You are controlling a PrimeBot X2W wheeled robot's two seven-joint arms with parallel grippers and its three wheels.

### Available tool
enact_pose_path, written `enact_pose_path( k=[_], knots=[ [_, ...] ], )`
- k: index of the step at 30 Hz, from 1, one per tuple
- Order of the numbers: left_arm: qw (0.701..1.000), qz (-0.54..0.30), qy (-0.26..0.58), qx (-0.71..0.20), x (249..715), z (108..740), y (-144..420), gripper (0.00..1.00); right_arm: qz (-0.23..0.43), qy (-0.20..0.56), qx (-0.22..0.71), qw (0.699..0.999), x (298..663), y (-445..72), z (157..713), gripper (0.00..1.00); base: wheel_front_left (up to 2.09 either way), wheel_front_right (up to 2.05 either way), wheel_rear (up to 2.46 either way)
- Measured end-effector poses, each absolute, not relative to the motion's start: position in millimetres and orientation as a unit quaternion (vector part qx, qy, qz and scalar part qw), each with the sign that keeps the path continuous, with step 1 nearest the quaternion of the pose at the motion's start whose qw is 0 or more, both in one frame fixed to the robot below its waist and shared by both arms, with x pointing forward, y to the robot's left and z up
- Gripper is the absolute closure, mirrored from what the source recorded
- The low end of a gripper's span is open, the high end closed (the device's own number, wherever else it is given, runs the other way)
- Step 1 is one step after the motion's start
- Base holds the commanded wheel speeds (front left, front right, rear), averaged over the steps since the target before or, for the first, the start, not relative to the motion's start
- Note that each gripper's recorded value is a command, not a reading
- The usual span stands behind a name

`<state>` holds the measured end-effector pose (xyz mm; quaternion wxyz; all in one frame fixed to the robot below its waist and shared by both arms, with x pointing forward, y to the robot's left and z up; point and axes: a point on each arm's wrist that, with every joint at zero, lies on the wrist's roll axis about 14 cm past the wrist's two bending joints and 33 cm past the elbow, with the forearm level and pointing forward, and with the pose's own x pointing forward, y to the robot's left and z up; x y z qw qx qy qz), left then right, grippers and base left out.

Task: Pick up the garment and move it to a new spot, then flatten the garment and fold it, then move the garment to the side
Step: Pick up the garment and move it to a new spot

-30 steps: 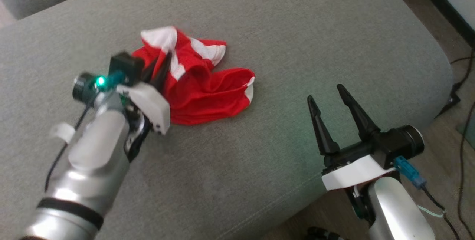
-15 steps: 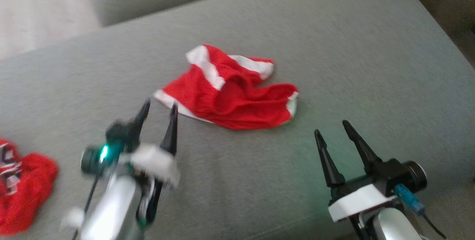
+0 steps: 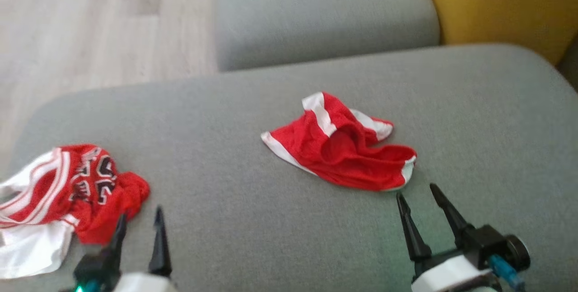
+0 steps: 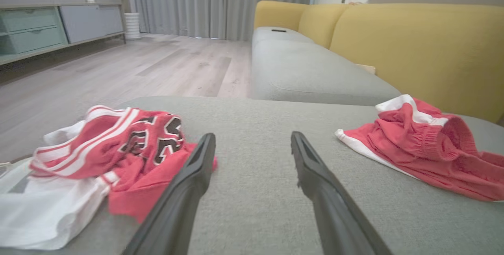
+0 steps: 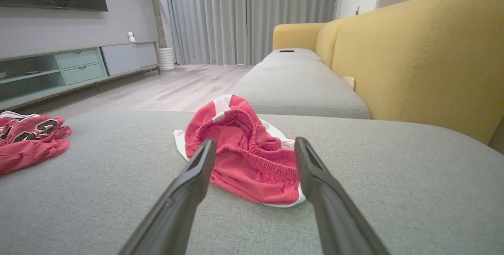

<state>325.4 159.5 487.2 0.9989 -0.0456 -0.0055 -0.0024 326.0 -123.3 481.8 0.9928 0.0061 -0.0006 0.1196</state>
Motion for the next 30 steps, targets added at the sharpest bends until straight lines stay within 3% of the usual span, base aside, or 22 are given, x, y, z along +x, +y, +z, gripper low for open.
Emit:
enact_pose_path(
  k=[8,30],
  knots=[
    [0.999,0.021,-0.011,-0.039,286.0,485.2,174.3,0.00,0.125,-0.004,0.007,0.992,309.0,-119.3,481.3,0.00,0.00,0.00,0.00],
    [0.999,-0.014,-0.032,-0.031,280.5,496.2,158.6,0.00,0.120,-0.006,0.010,0.993,301.7,-120.4,480.8,0.00,0.00,0.00,0.00]
  ],
)
